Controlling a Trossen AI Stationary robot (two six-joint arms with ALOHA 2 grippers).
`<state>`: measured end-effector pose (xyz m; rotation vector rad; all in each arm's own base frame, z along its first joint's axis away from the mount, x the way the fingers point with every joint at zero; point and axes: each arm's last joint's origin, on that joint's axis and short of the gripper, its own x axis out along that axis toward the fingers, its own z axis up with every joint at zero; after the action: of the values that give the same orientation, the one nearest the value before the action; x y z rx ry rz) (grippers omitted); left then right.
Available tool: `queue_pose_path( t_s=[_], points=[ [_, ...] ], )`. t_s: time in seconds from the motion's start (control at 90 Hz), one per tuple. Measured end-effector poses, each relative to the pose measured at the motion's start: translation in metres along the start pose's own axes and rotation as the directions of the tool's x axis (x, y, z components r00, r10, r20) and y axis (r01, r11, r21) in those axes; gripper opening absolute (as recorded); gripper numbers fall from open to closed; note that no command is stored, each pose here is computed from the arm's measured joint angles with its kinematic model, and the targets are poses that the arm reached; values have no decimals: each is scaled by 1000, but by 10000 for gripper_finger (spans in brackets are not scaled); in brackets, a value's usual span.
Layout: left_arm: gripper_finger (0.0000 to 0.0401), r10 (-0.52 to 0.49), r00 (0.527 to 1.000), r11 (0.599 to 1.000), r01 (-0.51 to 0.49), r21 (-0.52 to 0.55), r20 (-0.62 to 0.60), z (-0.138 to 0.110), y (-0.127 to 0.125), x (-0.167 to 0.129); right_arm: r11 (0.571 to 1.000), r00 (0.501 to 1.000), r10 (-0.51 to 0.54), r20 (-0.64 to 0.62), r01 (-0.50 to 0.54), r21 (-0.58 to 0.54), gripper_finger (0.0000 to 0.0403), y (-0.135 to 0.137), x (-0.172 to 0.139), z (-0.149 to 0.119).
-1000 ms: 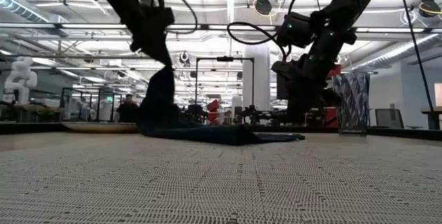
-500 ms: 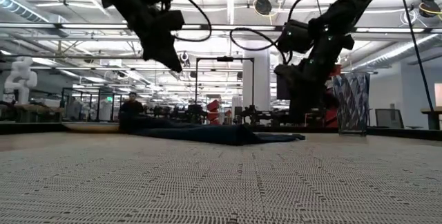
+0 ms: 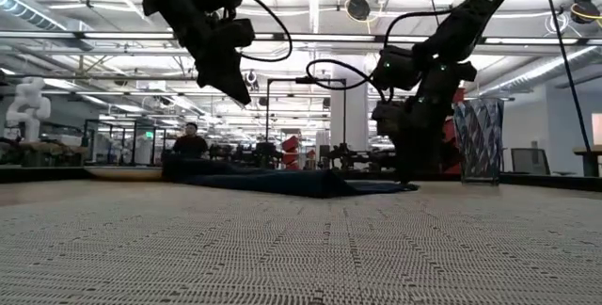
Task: Set table place
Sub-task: Fold the dark blue napkin
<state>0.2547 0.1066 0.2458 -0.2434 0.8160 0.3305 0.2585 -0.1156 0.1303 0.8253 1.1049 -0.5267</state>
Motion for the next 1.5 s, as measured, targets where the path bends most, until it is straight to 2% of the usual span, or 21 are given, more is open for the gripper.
queue_pose_path(
  t_s=[0.2,0.344,0.456,0.589,0.678,0.767,0.856,0.956,1.044,1.111,1.178,1.289,1.367,1.5],
  points=[
    [11,0,1000,1000,0,1,3,0,0,0,998,997,-56,-50,55,-14,0,5,-12,-15],
    [11,0,1000,1000,0,7,3,0,0,0,998,997,-60,-47,60,-18,0,10,-23,-21],
    [11,1,1000,1000,-1,9,6,1,0,1,998,997,-69,25,68,12,0,16,-35,-22],
    [11,12,1000,1000,-12,9,4,1,0,1,1000,992,4,126,-6,14,0,28,-49,-20],
    [11,18,1000,1000,-18,9,10,1,1,1,1000,991,28,132,-29,3,0,33,-50,-21],
    [11,18,1000,1000,-18,9,26,3,1,1,999,996,40,83,-40,-9,0,36,-44,-25],
    [11,21,999,1000,-21,9,30,3,1,1,999,999,29,42,-28,-28,0,41,-40,-33],
    [11,24,999,1000,-24,10,29,3,1,1,999,998,-26,52,27,-28,0,47,-39,-41],
    [11,27,999,1000,-27,9,29,3,1,1,999,997,-22,72,25,-34,3,52,-39,-44],
    [11,69,997,998,-69,1,33,3,4,1,999,997,-4,78,7,-41,13,56,-39,-46],
    [11,154,987,988,-154,-8,54,5,9,1,999,997,21,75,-18,-52,33,60,-39,-47],
    [11,260,958,965,-263,7,120,13,32,2,997,993,64,103,-59,-52,79,66,-39,-47],
    [11,217,970,976,-214,-34,107,15,57,9,997,990,72,119,-68,-34,111,68,-39,-46],
    [11,-6,1000,993,3,-121,-19,5,86,32,999,989,38,146,-41,13,143,66,-39,-45]
  ],
)
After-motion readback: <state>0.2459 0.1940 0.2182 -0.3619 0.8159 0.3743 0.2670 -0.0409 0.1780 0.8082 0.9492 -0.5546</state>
